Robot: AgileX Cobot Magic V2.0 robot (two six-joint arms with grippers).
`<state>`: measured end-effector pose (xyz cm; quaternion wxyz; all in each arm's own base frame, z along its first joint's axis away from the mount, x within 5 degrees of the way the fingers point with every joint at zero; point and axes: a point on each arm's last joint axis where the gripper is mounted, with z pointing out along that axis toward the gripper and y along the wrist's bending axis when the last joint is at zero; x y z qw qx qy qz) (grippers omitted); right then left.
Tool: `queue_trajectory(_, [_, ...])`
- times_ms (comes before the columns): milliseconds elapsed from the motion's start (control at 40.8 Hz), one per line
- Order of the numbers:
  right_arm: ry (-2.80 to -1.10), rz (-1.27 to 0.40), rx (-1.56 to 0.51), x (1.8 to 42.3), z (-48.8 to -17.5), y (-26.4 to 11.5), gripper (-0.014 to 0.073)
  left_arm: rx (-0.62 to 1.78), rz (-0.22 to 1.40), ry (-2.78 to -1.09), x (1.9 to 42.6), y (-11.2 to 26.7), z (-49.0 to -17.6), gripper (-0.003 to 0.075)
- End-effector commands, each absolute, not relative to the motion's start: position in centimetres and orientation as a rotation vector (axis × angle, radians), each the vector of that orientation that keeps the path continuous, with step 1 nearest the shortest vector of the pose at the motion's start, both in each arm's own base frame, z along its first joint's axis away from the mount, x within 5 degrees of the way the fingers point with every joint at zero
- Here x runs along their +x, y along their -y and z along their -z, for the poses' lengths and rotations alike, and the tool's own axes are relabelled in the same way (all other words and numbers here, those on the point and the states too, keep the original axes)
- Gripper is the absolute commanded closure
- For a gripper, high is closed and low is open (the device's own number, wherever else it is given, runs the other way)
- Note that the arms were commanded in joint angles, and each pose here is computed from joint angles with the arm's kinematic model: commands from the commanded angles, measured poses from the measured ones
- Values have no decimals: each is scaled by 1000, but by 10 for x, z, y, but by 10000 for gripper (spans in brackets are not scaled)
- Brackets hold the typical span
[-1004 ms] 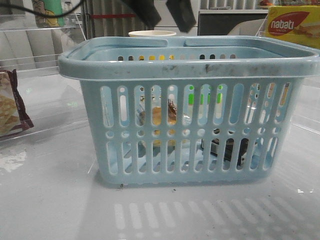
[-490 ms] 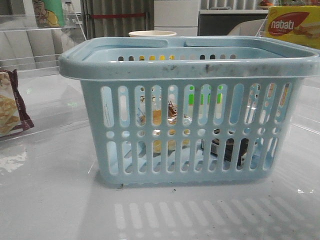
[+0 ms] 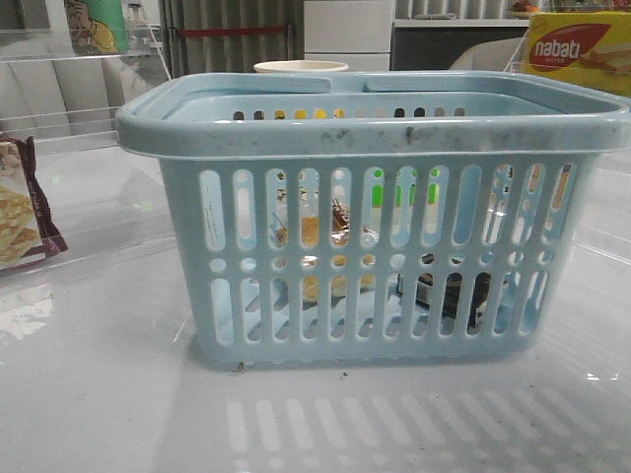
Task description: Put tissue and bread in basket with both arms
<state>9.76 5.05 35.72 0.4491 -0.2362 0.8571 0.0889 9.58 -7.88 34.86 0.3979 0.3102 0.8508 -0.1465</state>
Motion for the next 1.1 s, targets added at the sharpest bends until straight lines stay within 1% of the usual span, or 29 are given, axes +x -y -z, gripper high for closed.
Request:
queue_trajectory(0, [-2020, -219, -570, 99, -372, -51, 34, 722, 410, -2055, 97, 79, -357, 213])
queue_trajectory(245, [-2030, -217, -573, 100, -369, -51, 34, 721, 409, -2052, 98, 80, -355, 219])
queue_trajectory(294, [-2033, -218, -572, 101, -369, -51, 39, 723, 408, -2051, 98, 80, -355, 244])
queue_trajectory(343, [-2036, -219, -570, 101, -369, -51, 62, 728, 405, -2049, 98, 80, -355, 281])
queue_trajectory(465, [-2048, -219, -568, 100, -368, -51, 186, 731, 401, -2048, 98, 80, -355, 400])
queue_trajectory(539, [-2054, -218, -569, 100, -367, -51, 286, 732, 394, -2046, 98, 79, -355, 479])
queue_trajectory(710, [-2057, -226, -568, 100, -367, -51, 472, 744, 371, -2039, 99, 79, -355, 624])
queue_trajectory(808, [-2059, -241, -565, 99, -367, -52, 545, 752, 361, -2035, 99, 78, -355, 629])
queue_trajectory(1078, [-2058, -242, -564, 99, -367, -52, 537, 776, 338, -2025, 100, 78, -355, 629])
